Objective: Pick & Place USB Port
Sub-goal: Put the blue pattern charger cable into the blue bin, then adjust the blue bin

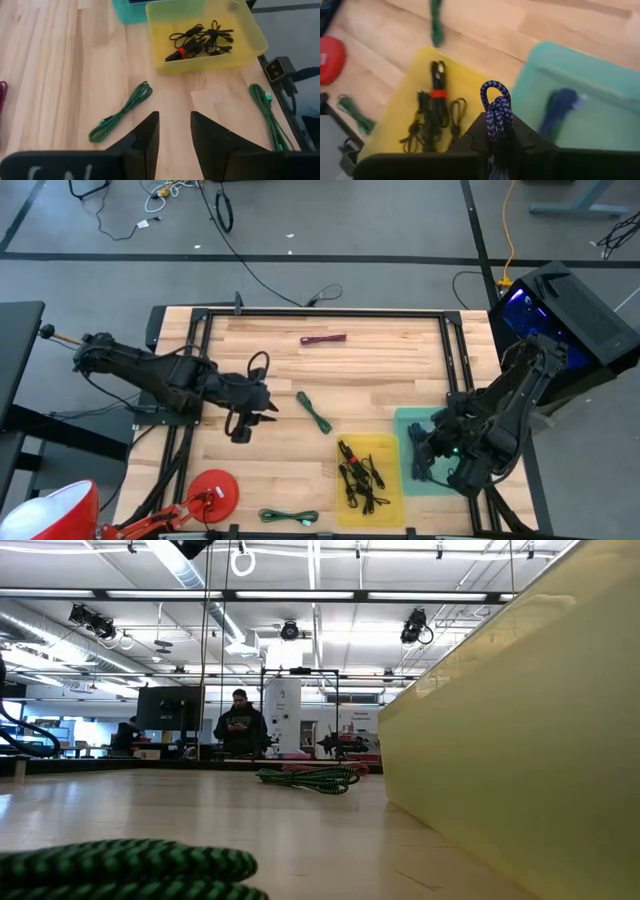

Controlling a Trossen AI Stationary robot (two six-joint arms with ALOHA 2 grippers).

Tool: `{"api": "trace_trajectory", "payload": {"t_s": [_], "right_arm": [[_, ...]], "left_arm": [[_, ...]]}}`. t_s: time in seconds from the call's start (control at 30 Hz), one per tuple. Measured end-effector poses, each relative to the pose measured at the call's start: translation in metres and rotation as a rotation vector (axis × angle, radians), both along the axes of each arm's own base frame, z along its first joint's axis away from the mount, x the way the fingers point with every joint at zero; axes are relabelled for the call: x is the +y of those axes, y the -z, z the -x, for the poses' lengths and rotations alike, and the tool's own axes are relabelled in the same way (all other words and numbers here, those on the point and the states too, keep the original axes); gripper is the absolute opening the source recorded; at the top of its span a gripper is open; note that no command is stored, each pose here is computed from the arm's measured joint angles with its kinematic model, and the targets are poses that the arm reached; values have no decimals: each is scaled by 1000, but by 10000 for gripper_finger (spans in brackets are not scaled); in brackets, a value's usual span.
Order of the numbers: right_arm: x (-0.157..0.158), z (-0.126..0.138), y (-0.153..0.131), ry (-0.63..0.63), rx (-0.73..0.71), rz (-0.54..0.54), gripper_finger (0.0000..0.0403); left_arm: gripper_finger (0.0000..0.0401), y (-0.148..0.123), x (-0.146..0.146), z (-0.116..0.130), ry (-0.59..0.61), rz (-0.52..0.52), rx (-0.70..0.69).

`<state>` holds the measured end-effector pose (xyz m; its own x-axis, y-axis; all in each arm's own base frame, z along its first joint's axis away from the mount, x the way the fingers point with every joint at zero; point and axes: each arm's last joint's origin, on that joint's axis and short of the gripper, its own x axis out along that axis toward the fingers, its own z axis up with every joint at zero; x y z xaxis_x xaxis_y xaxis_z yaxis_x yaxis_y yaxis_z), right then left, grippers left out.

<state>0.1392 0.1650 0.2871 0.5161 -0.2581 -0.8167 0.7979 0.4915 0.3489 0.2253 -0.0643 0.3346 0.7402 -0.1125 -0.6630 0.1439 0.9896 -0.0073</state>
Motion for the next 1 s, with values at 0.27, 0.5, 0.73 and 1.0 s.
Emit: {"api": "trace_trajectory", "payload": {"t_s": [0.27, 0.5, 0.73, 1.0], "right_arm": [[-6, 10, 12, 79, 238, -31, 24], [-6, 11, 27, 85, 282, -57, 26], [-11, 16, 45, 125, 331, -42, 100], [-26, 22, 62, 164, 373, 100, 173]], "left_arm": [[115, 0, -14, 5, 0, -40, -16], [115, 0, -20, 7, 10, -57, -23], [115, 0, -20, 7, 14, -61, -24], [115, 0, -19, 7, -15, -94, -34]]}}
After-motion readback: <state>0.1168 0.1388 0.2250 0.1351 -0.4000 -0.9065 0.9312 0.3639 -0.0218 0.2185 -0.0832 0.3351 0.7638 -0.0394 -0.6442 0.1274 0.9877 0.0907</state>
